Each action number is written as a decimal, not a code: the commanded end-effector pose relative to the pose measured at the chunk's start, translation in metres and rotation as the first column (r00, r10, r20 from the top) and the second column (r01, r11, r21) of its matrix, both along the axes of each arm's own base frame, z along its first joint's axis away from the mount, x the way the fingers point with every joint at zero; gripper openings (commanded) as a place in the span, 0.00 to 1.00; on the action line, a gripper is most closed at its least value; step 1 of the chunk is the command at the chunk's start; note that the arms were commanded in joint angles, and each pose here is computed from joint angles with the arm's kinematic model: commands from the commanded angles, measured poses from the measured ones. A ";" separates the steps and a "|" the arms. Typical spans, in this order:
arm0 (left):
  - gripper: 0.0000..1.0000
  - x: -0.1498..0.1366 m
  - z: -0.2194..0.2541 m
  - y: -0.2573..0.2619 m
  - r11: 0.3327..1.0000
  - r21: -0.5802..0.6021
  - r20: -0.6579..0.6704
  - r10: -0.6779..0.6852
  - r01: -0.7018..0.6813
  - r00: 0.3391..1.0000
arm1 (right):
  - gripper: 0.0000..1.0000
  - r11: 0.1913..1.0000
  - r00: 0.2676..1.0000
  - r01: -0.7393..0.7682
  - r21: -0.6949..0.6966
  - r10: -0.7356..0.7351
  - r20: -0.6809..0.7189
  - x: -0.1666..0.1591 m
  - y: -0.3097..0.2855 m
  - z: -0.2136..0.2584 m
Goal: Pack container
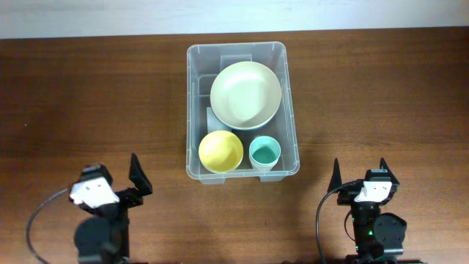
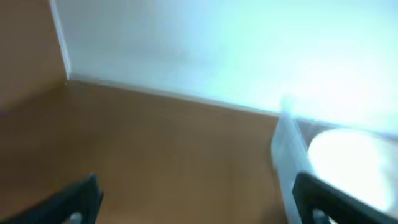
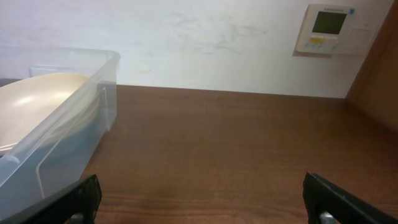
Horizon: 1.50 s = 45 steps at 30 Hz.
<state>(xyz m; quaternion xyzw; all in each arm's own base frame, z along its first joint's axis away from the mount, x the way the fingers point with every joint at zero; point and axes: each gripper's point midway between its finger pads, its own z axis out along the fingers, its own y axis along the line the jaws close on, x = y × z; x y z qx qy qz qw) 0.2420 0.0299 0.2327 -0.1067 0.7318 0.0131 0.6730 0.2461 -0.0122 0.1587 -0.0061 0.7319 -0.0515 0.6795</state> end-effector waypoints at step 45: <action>1.00 0.003 -0.073 -0.046 0.947 0.172 -0.001 -0.276 0.272 0.961 | 0.99 1.000 1.000 -0.014 -0.001 0.014 -0.005 0.000 0.003 -0.003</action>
